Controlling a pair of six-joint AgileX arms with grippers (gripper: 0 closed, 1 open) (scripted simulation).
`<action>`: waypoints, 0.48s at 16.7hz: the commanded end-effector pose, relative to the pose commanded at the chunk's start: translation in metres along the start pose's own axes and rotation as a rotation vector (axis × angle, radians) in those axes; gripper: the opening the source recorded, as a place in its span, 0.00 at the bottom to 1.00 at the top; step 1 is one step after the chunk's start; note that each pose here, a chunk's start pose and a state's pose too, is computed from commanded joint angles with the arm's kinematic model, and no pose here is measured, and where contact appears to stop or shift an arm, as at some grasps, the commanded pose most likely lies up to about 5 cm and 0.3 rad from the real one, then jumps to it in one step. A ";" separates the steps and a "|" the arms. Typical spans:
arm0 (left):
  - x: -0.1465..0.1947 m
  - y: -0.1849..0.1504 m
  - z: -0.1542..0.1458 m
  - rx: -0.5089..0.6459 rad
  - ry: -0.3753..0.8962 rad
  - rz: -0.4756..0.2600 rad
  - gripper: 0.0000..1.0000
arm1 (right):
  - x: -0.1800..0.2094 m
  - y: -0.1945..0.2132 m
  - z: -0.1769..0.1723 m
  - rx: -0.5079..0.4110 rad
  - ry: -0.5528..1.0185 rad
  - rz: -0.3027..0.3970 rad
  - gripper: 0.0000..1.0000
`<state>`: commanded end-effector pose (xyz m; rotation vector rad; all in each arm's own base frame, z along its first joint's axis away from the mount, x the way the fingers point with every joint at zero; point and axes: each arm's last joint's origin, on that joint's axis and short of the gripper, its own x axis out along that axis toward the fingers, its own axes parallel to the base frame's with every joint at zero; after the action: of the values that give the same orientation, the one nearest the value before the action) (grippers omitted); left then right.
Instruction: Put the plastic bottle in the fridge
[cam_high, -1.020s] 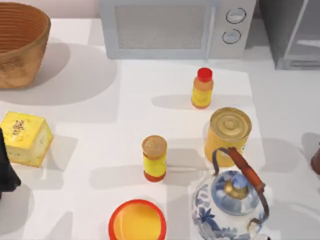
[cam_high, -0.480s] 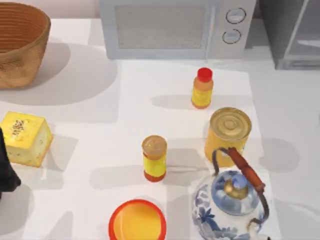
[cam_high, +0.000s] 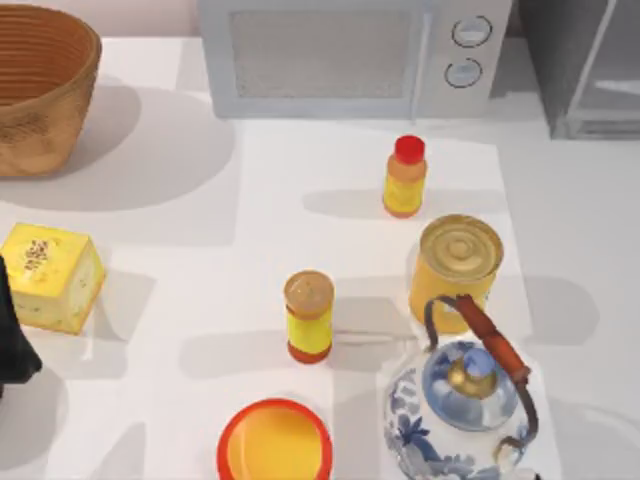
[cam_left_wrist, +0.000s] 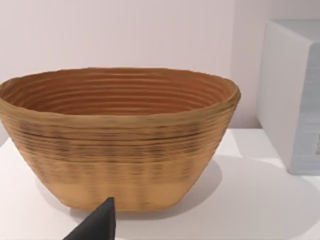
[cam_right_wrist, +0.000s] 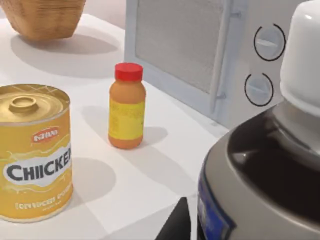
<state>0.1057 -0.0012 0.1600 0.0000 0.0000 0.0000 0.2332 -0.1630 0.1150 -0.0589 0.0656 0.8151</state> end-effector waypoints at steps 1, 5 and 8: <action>0.000 0.000 0.000 0.000 0.000 0.000 1.00 | -0.004 0.003 -0.001 0.016 -0.001 -0.009 0.01; 0.000 0.000 0.000 0.000 0.000 0.000 1.00 | -0.014 0.013 -0.002 0.037 0.012 -0.036 0.01; 0.000 0.000 0.000 0.000 0.000 0.000 1.00 | -0.016 0.015 -0.002 0.034 0.019 -0.040 0.01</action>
<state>0.1057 -0.0012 0.1600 0.0000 0.0000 0.0000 0.2113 -0.1643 0.1141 -0.0356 0.0958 0.7732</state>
